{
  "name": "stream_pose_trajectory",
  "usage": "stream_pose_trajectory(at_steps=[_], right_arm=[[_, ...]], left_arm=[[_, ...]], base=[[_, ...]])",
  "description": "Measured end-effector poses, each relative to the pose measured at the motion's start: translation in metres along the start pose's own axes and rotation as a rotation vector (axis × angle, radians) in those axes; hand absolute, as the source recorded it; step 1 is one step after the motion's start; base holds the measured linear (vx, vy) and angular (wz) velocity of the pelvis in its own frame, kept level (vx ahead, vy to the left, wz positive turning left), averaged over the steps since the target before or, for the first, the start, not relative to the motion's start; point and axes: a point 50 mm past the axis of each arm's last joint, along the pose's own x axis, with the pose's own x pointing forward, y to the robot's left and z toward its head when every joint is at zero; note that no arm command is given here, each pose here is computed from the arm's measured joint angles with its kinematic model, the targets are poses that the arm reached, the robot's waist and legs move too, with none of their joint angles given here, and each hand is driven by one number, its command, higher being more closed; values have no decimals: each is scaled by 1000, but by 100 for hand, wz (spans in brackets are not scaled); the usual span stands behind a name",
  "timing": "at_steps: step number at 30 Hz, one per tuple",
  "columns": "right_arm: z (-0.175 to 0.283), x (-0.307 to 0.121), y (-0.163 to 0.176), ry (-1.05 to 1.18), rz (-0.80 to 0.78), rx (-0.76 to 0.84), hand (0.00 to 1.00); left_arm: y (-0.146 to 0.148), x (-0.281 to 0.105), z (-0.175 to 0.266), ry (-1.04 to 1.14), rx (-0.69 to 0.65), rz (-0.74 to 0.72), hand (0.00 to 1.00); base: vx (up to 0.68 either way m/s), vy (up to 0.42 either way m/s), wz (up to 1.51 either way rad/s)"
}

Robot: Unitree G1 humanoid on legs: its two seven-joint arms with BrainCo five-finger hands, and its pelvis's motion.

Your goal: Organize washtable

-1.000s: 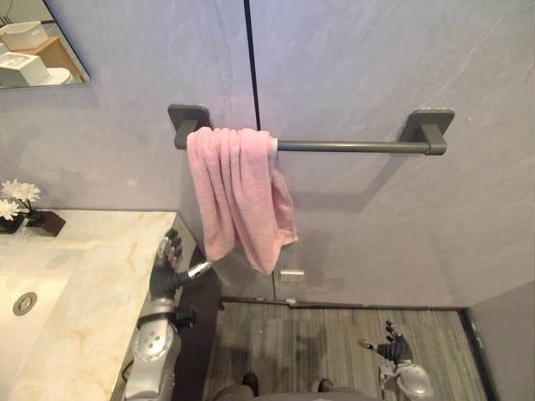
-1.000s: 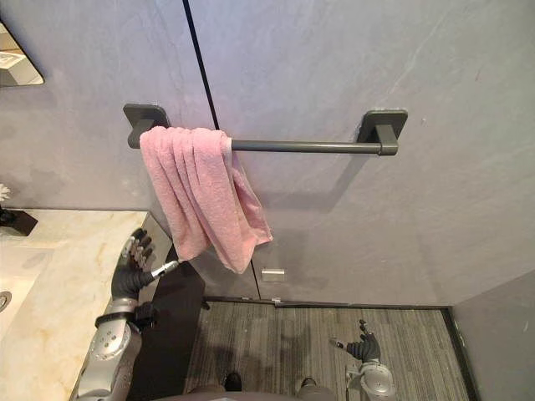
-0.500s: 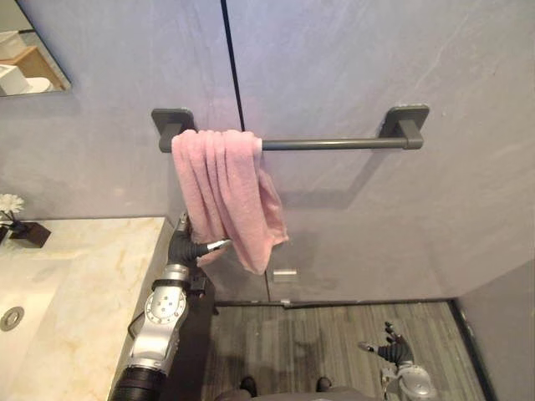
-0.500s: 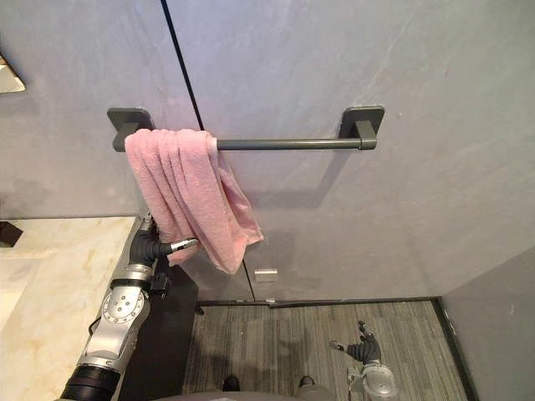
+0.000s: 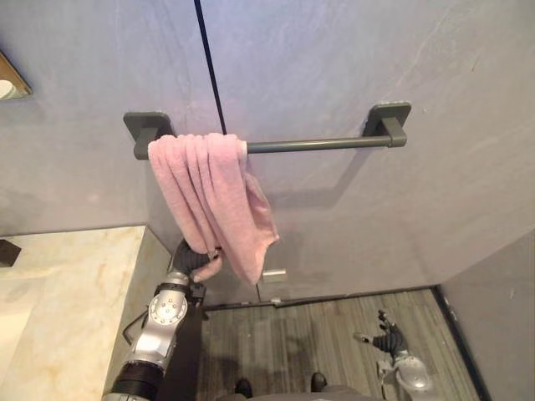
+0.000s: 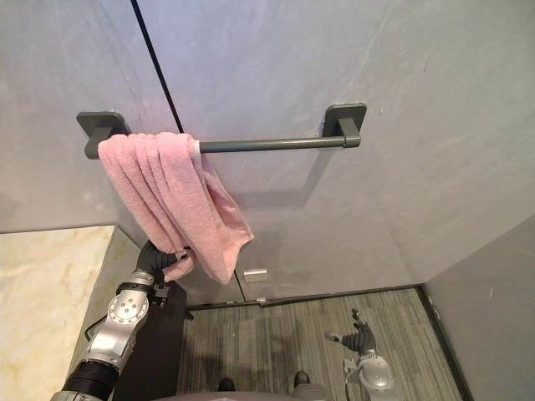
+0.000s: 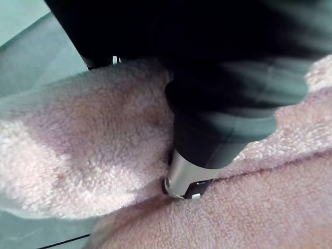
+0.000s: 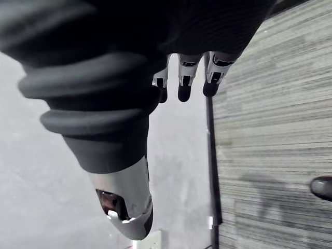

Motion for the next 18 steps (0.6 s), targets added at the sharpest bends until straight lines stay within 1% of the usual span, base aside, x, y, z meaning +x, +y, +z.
stream_pose_trajectory(at_steps=[2,5,9,10,12,15,18], right_arm=[[26,1,5,-120,26,-9,0],[54,0,14,-243,68,-16,0],[103,-9,35,-465,177,-28,0],[108,-10,38,-492,189,-29,0],[135,-15,48,-603,256,-59,0],[161,-21,59,-713,324,-92,0],[181,-26,70,-791,388,-87,0]], left_arm=[[3,0,-1,4,0,14,100],[4,0,-1,4,-1,31,100],[4,0,0,2,-3,36,100],[4,0,0,1,-4,37,100],[1,0,3,-9,-19,51,100],[-5,0,9,-33,-46,48,100],[-10,0,13,-52,-70,34,100]], base=[[0,0,0],[-11,-5,0],[-46,-16,-2],[-46,-8,-6],[-30,-7,-8],[-25,-15,-4],[-13,-6,1]])
